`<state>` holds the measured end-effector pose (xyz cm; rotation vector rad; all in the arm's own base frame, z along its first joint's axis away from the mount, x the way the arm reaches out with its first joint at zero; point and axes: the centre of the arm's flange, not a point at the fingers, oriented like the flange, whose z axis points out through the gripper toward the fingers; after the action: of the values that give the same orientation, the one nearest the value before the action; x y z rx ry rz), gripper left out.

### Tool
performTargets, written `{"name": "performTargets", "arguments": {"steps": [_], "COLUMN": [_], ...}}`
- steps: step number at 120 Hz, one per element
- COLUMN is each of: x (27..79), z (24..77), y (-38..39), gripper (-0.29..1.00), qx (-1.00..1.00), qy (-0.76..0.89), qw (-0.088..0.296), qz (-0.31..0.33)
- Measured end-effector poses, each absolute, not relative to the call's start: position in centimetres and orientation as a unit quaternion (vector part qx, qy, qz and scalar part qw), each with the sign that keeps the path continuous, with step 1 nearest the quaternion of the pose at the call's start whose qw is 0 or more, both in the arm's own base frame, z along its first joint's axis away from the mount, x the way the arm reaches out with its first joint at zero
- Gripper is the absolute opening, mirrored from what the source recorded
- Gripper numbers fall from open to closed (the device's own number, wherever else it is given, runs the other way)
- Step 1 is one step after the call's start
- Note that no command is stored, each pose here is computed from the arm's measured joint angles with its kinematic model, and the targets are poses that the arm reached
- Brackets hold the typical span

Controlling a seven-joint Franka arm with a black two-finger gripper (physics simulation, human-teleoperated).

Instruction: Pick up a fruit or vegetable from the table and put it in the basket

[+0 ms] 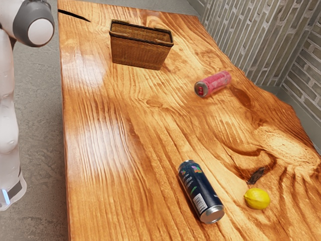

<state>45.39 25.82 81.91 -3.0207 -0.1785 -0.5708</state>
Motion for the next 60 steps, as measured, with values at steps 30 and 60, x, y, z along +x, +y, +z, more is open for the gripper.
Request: {"name": "performTargets", "arguments": {"steps": [30, 60], "x": [56.3, 58.5], "z": [76.7, 76.0], "y": [12.6, -3.7], "gripper": [0.68, 0.68], "qx": [-0.979, -0.946], "qy": [0.113, 0.274], "qw": [0.007, -0.003], "qz": [-0.167, -0.17]}}
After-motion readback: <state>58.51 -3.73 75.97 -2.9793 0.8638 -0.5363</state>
